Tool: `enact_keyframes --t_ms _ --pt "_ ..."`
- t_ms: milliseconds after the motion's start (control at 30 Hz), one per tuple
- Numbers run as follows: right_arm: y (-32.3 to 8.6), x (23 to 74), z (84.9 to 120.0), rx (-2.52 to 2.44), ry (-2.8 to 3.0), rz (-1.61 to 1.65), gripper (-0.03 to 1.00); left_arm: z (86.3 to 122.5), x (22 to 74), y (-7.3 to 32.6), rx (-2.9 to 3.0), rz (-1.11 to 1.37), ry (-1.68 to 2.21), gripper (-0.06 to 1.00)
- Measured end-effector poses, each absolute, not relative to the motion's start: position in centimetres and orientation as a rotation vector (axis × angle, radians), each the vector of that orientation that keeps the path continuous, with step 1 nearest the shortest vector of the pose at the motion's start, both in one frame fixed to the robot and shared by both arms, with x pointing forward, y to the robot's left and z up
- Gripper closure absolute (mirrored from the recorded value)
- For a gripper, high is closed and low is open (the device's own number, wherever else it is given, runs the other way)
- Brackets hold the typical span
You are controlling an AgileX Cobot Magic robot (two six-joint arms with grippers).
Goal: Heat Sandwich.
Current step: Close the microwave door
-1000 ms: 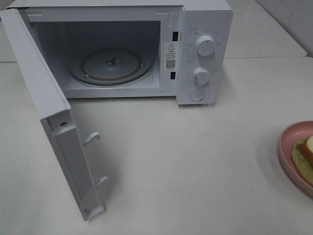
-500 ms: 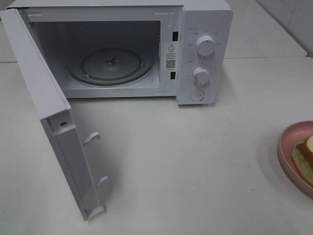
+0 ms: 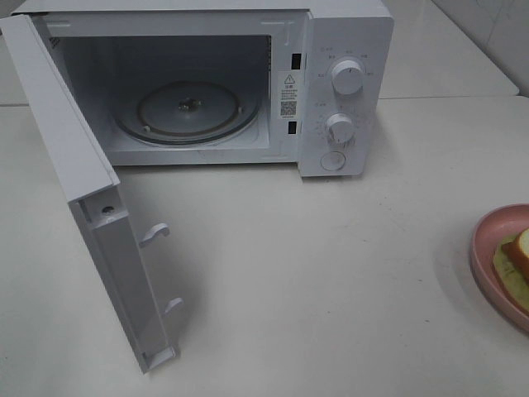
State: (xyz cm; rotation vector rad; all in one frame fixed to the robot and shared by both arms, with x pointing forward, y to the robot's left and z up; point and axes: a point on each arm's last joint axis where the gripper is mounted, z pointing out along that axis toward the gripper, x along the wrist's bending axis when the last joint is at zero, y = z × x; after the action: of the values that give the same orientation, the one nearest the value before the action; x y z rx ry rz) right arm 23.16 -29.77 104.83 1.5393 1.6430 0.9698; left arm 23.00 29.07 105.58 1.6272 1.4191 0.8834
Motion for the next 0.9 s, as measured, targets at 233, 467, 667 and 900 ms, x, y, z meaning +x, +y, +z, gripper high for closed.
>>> enact_keyframes --t_ms 233,467,667,900 --pt "-29.77 23.16 104.83 1.539 1.643 0.970 0.20 105.58 23.00 29.07 1.627 0.883 1.419 -0.02" --pt "-29.77 23.16 104.83 1.539 1.643 0.970 0.20 105.58 23.00 29.07 1.627 0.883 1.419 -0.02" --pt "-29.77 23.16 104.83 1.539 1.643 0.970 0.20 105.58 23.00 29.07 1.627 0.883 1.419 -0.02" --pt "-29.77 23.16 104.83 1.539 1.643 0.970 0.20 105.58 23.00 29.07 1.627 0.883 1.419 -0.02"
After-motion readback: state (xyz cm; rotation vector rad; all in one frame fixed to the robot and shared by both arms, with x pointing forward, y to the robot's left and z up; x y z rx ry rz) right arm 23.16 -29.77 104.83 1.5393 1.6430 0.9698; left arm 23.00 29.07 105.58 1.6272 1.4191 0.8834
